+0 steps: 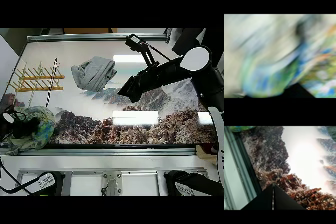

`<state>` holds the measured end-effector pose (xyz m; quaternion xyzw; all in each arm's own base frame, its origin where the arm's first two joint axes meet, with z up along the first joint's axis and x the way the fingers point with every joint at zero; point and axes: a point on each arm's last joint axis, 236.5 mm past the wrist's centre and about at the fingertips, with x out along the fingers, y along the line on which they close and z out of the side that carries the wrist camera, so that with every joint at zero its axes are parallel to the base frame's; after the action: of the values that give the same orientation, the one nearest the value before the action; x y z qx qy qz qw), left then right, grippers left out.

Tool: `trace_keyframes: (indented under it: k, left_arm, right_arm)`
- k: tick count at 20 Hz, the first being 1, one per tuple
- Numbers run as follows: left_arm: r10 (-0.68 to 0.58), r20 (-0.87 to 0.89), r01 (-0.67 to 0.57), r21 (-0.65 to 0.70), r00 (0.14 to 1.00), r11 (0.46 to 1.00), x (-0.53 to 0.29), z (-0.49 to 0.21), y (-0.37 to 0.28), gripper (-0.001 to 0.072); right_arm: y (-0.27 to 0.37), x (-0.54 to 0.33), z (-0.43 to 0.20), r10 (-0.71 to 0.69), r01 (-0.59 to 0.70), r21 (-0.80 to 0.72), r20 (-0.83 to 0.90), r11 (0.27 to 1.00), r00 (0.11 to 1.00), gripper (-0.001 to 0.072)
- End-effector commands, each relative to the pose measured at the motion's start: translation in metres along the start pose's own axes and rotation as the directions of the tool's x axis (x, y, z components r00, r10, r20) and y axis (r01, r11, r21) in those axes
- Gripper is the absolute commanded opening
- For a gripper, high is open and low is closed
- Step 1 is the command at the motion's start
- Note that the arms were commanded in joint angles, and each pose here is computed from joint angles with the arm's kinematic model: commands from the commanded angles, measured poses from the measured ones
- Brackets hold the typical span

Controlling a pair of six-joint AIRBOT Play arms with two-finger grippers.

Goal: Fold the clothes and pants, and hang the long-sleeved shirts on hangers.

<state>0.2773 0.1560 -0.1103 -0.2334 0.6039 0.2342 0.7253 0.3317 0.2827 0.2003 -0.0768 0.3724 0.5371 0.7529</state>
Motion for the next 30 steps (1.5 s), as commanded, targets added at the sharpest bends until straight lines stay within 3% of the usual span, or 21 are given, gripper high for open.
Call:
trace_keyframes:
  k: [1, 4, 7, 10, 14, 18, 20, 23, 27, 30]
  left_arm:
    - [-0.016, -0.029, 0.017, 0.032, 0.999, 0.999, -0.008, -0.012, -0.016, 0.0015]
    - [-0.102, 0.096, 0.091, 0.108, 0.990, 0.990, -0.074, -0.003, -0.054, 0.0015]
    - [-0.293, 0.241, 0.212, 0.312, 0.925, 0.926, -0.183, -0.024, -0.119, 0.0015]
    - [-0.554, 0.335, 0.358, 0.495, 0.762, 0.792, -0.295, -0.076, -0.173, 0.0015]
    - [-0.795, 0.208, 0.580, 0.583, 0.570, 0.569, -0.381, -0.153, -0.216, 0.0015]
    - [-0.906, 0.077, 0.621, 0.703, 0.417, 0.346, -0.424, -0.186, -0.296, 0.0015]
    - [-0.928, 0.085, 0.586, 0.754, 0.363, 0.298, -0.440, -0.184, -0.342, 0.0015]
    - [-0.892, 0.129, 0.526, 0.768, 0.434, 0.366, -0.422, -0.159, -0.392, 0.0015]
    - [-0.654, 0.165, 0.411, 0.659, 0.739, 0.630, -0.294, -0.102, -0.374, 0.0015]
    - [-0.437, 0.106, 0.302, 0.579, 0.893, 0.757, -0.187, -0.096, -0.327, 0.0016]
  right_arm:
    - [0.003, 0.002, 0.002, 0.020, -0.020, 0.009, 0.009, 1.000, 1.000, 0.0013]
    - [0.024, 0.000, 0.015, 0.111, -0.113, 0.025, 0.064, 0.993, 0.992, 0.0011]
    - [0.015, -0.003, 0.024, 0.077, -0.082, 0.045, 0.105, 0.996, 0.992, 0.0008]
    - [-0.029, -0.024, 0.029, -0.119, 0.095, 0.166, 0.143, 0.982, 0.982, 0.0008]
    - [-0.076, -0.090, 0.027, -0.397, 0.326, 0.323, 0.184, 0.888, 0.899, 0.0008]
    - [-0.086, -0.150, 0.027, -0.533, 0.417, 0.404, 0.239, 0.815, 0.811, 0.0008]
    - [-0.085, -0.172, 0.025, -0.572, 0.448, 0.412, 0.255, 0.793, 0.779, 0.0009]
    - [-0.091, -0.201, 0.016, -0.650, 0.506, 0.456, 0.244, 0.732, 0.720, 0.0008]
    - [-0.106, -0.220, -0.008, -0.726, 0.595, 0.470, 0.161, 0.652, 0.669, 0.0009]
    - [-0.116, -0.205, -0.029, -0.716, 0.601, 0.477, 0.089, 0.641, 0.692, 0.0012]
